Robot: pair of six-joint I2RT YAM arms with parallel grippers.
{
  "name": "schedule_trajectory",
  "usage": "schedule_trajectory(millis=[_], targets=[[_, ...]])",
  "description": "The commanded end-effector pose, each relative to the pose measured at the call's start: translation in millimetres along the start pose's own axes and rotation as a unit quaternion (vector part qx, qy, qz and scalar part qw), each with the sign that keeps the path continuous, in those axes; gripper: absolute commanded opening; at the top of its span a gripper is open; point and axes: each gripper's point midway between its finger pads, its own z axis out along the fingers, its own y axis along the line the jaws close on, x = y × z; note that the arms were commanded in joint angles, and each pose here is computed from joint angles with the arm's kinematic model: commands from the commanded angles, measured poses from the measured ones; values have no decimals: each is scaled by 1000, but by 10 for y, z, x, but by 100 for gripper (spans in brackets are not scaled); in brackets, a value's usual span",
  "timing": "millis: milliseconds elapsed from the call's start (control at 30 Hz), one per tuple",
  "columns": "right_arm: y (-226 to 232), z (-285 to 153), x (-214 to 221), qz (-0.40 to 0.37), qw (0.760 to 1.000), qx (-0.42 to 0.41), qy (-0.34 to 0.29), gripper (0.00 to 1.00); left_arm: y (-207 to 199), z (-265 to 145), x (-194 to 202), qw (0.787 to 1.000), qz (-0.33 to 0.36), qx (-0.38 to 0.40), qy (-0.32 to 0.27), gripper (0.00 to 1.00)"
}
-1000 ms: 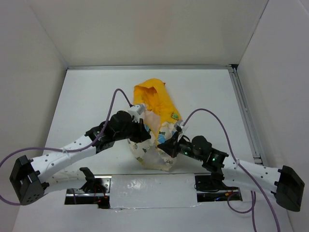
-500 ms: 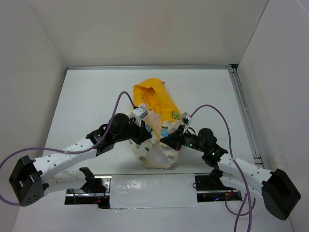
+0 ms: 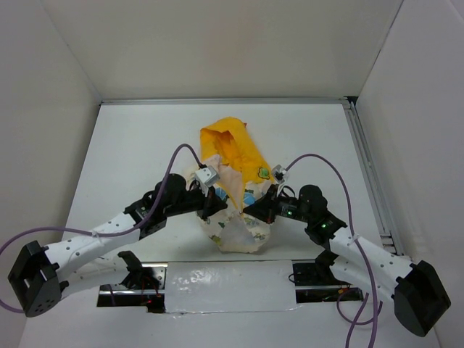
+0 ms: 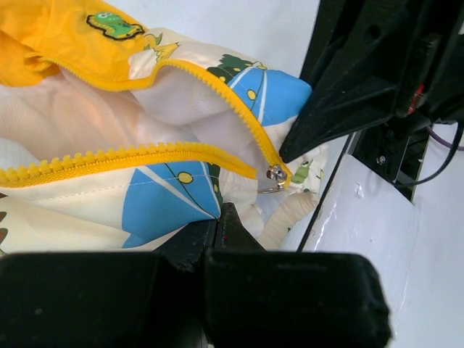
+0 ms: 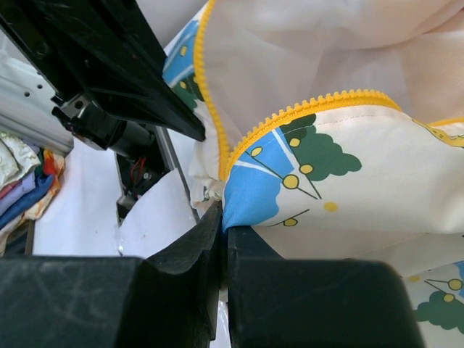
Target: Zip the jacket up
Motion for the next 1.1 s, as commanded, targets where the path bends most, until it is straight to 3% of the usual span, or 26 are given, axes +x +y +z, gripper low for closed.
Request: schedule_trajectory(millis=[0,1067], targets=[[62,-17,-112,-14,1000,0,4,0,-156,-62,-248,997,45,42,-50,0],[270,-10,-311,-6,998,-50,-25,0,-273,-26,-94,996,32,85,-27,0]])
